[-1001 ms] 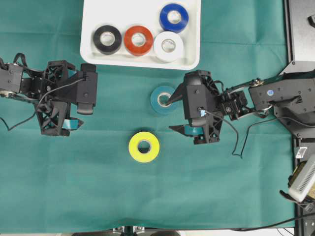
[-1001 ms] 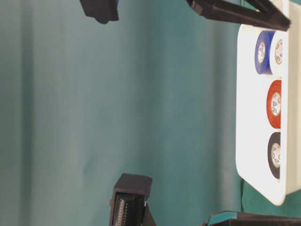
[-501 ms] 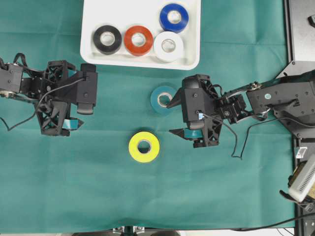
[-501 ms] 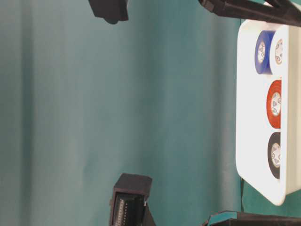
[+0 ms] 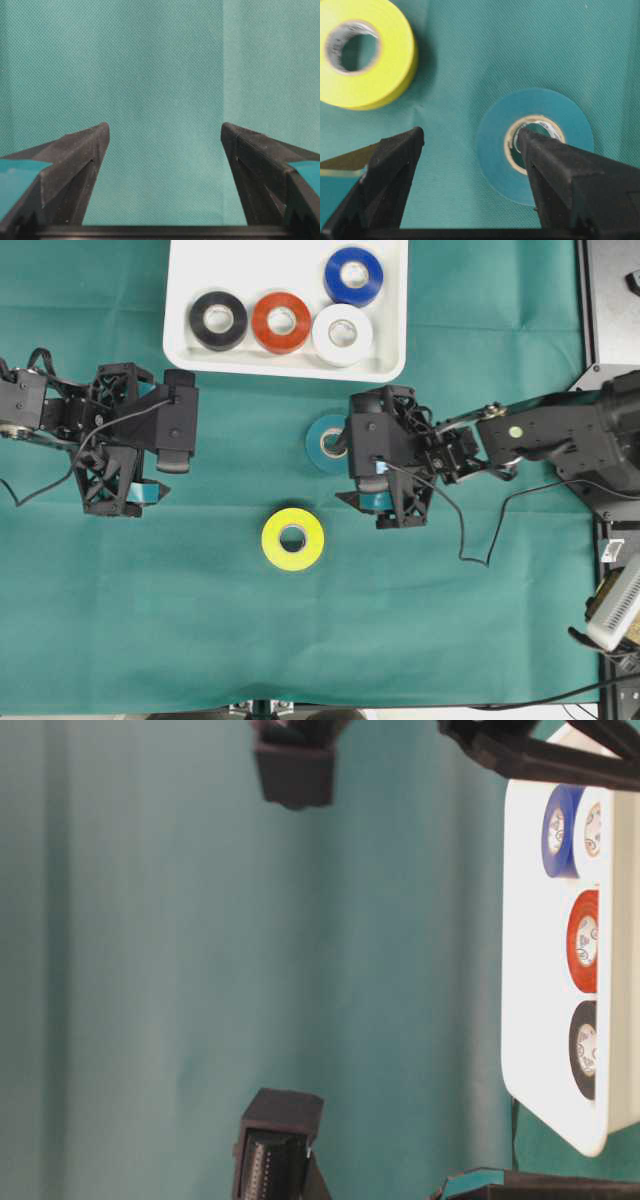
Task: Put the tape alternately from left to right into the white case.
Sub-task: 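Lower the right gripper into the teal roll's hole and grasp it, then lift the teal roll and carry it to the tray's top, then release the teal roll in the tray and withdraw the right gripper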
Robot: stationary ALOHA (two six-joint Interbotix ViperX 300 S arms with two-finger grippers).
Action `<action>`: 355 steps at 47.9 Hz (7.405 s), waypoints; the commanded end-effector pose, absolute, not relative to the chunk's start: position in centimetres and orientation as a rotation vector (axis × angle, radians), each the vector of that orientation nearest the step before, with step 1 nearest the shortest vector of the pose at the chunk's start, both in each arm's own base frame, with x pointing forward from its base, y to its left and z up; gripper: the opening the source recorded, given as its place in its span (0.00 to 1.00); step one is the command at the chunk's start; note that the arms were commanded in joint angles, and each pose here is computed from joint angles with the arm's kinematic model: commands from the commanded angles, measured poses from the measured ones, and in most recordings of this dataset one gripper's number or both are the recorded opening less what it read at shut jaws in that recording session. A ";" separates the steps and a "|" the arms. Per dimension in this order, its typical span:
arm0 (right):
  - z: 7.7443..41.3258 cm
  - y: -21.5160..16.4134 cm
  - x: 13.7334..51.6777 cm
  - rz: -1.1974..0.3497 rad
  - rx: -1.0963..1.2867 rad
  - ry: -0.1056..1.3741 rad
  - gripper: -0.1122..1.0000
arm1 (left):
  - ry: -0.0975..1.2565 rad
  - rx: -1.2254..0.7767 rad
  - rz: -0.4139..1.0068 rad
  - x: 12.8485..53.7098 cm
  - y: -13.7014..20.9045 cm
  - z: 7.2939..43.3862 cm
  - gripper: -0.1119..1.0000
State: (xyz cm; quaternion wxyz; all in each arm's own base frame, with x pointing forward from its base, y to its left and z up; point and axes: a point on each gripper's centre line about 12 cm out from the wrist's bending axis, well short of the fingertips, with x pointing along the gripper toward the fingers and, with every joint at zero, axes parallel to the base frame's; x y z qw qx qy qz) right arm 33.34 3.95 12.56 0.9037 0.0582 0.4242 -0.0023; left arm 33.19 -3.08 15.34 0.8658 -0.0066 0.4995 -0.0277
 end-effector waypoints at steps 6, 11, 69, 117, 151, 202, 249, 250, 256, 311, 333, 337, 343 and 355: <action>12.4 3.3 34.1 -0.021 0.126 0.873 0.84 | 1.016 -0.015 -0.062 33.4 -3.2 16.2 0.58; 12.0 3.3 34.1 -0.022 0.127 0.885 0.84 | 1.014 -0.014 -0.063 33.4 -3.2 16.2 0.58; 11.2 3.3 34.8 -0.026 0.127 0.901 0.34 | 1.016 -0.015 -0.062 33.4 -3.2 16.2 0.58; 18.9 2.9 34.6 -0.048 0.143 0.740 0.34 | 1.013 -0.016 -0.062 33.3 -3.2 16.3 0.59; 19.9 -4.1 36.9 -0.206 0.116 0.699 0.34 | 1.014 -0.015 -0.062 33.4 -3.2 16.2 0.59; 17.4 -16.2 39.2 -0.423 0.126 0.684 0.33 | 1.017 -0.015 -0.062 33.5 -3.2 16.1 0.58; 16.9 -17.4 39.2 -0.429 0.143 0.661 0.35 | 1.013 -0.016 -0.062 33.5 -3.2 16.3 0.58; 16.9 -17.4 39.2 -0.430 0.145 0.664 0.38 | 1.014 -0.015 -0.062 33.5 -3.2 16.2 0.58; 16.9 -17.4 39.2 -0.429 0.142 0.663 0.71 | 1.013 -0.016 -0.062 33.5 -3.2 16.3 0.58; 18.6 -10.6 37.6 -0.301 0.102 0.654 0.85 | 1.013 -0.014 -0.063 33.6 -3.2 16.3 0.59; 18.7 -6.6 37.7 -0.203 0.067 0.662 0.85 | 1.011 -0.016 -0.062 33.6 -3.2 16.3 0.58; 18.8 -5.7 37.8 -0.183 0.060 0.661 0.85 | 1.011 -0.016 -0.062 33.6 -3.2 16.3 0.59; 18.9 -4.3 37.6 -0.146 0.048 0.660 0.85 | 1.010 -0.015 -0.064 33.7 -3.3 16.4 0.58; 18.5 -1.3 36.8 -0.074 0.031 0.675 0.85 | 1.011 -0.016 -0.062 33.7 -3.2 16.4 0.58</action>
